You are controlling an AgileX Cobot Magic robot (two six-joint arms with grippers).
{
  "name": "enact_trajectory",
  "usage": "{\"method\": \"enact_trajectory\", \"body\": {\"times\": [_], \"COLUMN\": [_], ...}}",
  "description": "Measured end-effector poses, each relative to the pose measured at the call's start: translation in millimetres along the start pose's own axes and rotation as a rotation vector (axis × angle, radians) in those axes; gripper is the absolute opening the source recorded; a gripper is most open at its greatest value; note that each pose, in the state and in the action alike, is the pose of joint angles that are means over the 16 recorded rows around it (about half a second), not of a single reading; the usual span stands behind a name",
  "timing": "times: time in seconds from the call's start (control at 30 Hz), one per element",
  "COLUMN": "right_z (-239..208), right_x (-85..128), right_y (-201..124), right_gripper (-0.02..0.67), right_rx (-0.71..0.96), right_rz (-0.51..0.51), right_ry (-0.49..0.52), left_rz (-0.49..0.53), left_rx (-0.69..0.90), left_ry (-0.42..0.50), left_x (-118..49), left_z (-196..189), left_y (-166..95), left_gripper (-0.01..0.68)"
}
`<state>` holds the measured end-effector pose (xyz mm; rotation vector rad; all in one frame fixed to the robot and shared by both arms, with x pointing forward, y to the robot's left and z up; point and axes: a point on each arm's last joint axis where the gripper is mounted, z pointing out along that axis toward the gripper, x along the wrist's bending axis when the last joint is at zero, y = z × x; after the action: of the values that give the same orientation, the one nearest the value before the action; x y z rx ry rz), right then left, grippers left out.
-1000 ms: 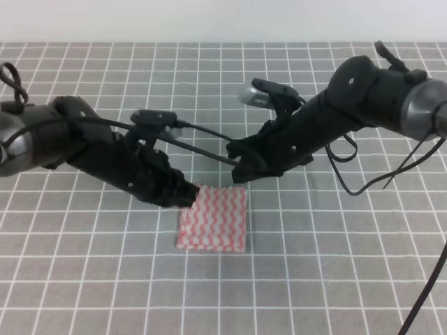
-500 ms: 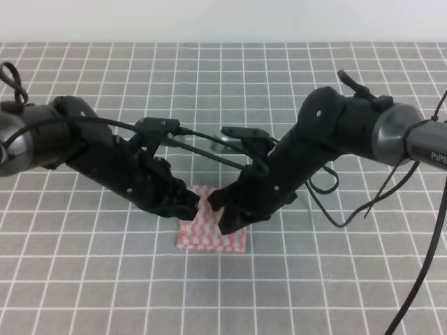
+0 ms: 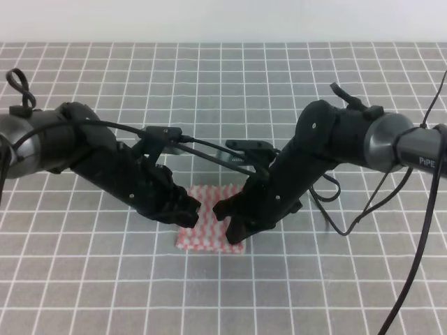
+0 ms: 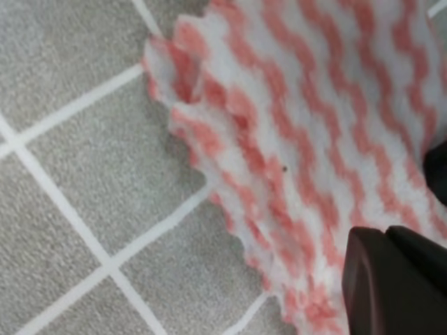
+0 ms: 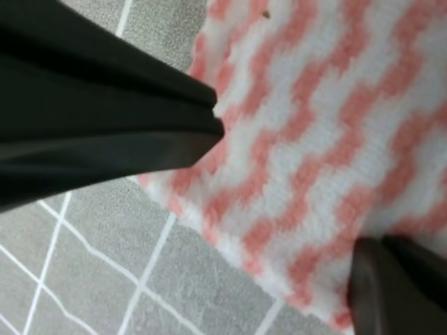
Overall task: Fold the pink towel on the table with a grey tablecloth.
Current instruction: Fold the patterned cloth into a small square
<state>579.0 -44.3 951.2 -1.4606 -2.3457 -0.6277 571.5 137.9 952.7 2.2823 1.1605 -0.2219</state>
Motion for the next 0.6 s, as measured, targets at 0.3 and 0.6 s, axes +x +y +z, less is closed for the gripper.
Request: {"method": "enact_trajectory", "body": {"times": [0.3,0.6], "right_z": [-24,-64], "right_x": [7,18], "right_y": [1,-6], "right_gripper": [-0.016,-0.015], "right_rx": [-0.049,-0.142], "right_rz": [-0.044,-0.092], "right_ry": [-0.035,-0.079], "left_rz": [0.034,0.088], "left_rx": [-0.100,-0.333], "left_ry": [0.050,0.179], "left_x": [-9.0,-35.1], "left_z": [-24,-84], "left_y": [9,5], "left_gripper": [-0.002,-0.002]}}
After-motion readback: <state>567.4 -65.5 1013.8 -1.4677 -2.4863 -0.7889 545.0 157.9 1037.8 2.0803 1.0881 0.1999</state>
